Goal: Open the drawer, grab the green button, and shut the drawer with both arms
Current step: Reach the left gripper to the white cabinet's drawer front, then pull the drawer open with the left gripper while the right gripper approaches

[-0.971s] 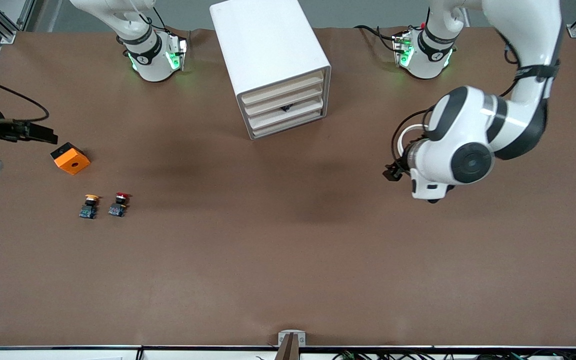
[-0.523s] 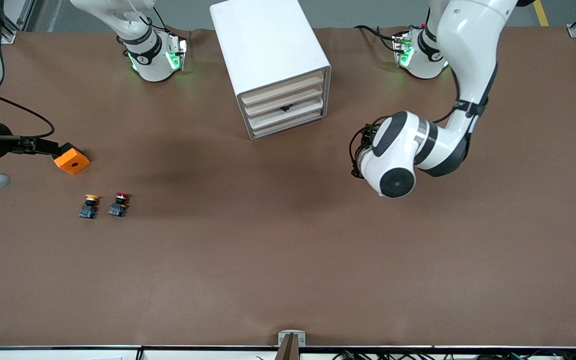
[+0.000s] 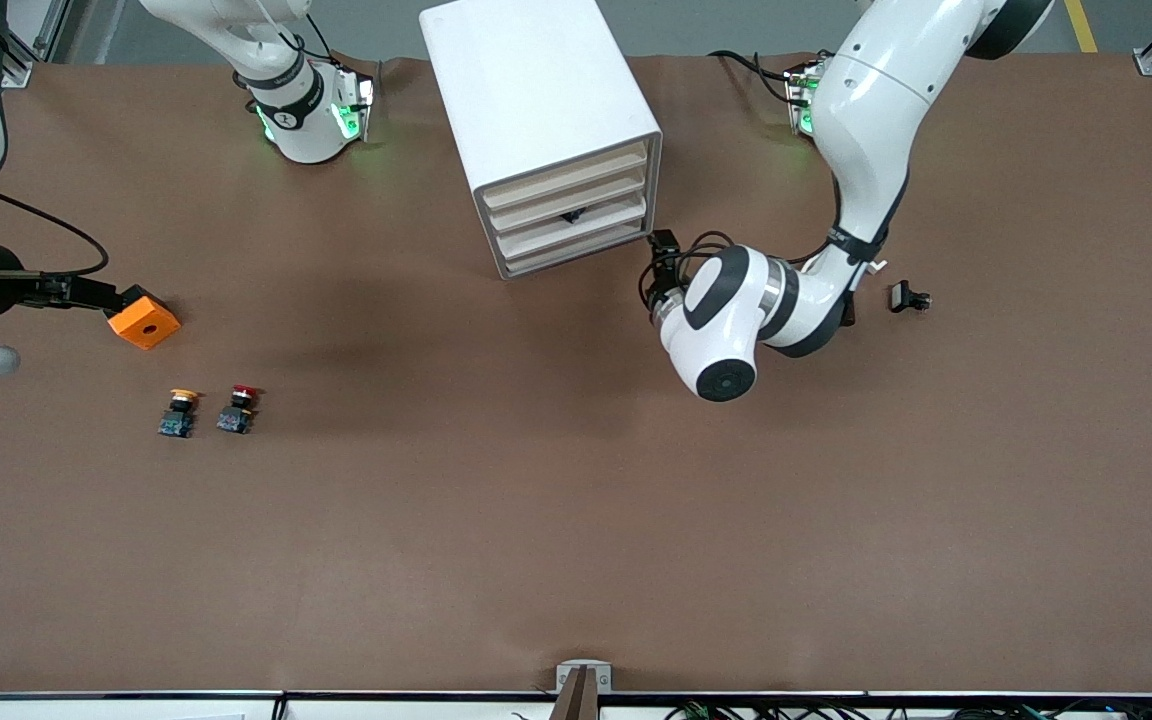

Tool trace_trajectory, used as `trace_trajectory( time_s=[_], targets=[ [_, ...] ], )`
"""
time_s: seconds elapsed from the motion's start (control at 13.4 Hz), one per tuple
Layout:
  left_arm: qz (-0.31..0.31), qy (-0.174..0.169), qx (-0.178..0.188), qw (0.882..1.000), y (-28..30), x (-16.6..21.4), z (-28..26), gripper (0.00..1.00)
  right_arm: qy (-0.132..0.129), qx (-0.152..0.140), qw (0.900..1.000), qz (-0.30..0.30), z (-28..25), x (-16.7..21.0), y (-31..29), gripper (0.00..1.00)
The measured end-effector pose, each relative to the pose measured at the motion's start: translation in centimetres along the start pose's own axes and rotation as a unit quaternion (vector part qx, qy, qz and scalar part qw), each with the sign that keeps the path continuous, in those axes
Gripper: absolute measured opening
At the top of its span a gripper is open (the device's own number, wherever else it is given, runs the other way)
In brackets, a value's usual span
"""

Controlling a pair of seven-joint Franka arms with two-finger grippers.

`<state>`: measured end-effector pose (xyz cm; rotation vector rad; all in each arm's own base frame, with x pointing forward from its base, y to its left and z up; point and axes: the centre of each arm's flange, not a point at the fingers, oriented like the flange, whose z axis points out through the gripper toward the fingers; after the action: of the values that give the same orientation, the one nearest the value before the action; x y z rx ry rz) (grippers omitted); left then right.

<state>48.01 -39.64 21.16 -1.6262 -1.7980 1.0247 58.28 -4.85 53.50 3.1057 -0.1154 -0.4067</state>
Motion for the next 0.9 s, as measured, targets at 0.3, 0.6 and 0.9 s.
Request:
trace_trajectory(
  time_s=[0.3,0.6,0.9],
  targets=[
    [-0.012,-0.005,0.03,0.999,-0.5,-3.1,4.3,0.81,-0.006,0.003,1.0,0.014,0.4,0.0,-0.1,1.0],
    [-0.025,0.008,0.043,0.999,0.2,-3.9,7.4,0.64,-0.009,0.001,0.998,0.064,0.6,0.0,-1.7,1.0],
    [-0.038,0.022,0.049,0.998,-0.1,-4.9,9.4,0.64,-0.008,-0.009,0.994,0.11,0.6,-0.3,-6.2,1.0]
  ],
)
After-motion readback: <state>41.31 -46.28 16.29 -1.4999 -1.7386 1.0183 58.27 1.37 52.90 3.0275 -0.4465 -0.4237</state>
